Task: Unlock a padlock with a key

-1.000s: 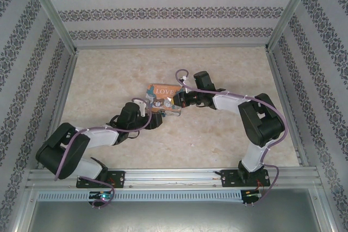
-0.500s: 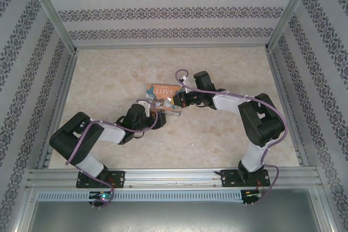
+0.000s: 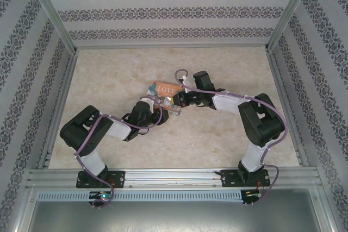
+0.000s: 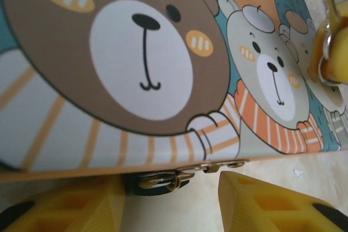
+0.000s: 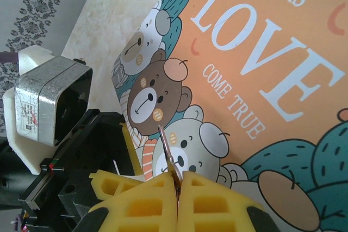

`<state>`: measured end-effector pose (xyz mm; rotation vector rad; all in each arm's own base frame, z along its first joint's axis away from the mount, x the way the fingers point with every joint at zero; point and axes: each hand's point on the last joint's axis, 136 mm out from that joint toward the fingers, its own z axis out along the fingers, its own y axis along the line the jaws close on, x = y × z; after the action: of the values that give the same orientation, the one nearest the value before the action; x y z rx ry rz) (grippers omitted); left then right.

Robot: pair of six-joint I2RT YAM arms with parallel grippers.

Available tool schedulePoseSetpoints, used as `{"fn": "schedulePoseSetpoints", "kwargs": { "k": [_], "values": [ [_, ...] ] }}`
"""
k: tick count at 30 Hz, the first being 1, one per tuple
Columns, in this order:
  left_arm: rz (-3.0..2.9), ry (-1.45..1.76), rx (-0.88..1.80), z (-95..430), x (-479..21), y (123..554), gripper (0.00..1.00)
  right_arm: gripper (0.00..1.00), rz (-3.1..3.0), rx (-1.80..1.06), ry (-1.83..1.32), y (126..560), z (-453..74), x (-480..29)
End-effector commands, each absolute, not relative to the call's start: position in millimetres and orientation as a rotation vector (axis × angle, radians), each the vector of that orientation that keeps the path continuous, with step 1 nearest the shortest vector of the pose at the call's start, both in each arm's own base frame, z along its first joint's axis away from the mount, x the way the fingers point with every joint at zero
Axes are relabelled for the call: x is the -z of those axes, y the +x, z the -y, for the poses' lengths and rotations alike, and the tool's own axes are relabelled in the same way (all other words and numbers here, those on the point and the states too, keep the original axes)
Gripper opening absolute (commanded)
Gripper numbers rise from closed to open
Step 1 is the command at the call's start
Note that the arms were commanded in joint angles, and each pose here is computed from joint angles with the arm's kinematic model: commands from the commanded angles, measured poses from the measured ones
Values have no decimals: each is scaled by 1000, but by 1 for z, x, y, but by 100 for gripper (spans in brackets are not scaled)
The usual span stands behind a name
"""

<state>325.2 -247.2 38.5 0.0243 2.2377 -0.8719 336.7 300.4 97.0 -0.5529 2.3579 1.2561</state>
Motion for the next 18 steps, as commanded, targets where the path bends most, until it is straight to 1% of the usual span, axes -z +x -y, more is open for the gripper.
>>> {"fn": "schedulePoseSetpoints", "kwargs": {
  "k": [1,8,12,18],
  "values": [
    [-2221,27,934,267,-42,325,46,0,-2507,-1186,-517,322,-291,-64],
    [-2209,-59,911,262,-39,333,40,0,-2506,-1186,-517,322,-291,-64],
    [-2209,-88,903,261,-38,336,38,0,-2504,-1186,-516,322,-291,-65],
    [-2218,-115,897,261,-36,339,32,0,-2498,-1183,-515,323,-291,-68]
  ]
}}
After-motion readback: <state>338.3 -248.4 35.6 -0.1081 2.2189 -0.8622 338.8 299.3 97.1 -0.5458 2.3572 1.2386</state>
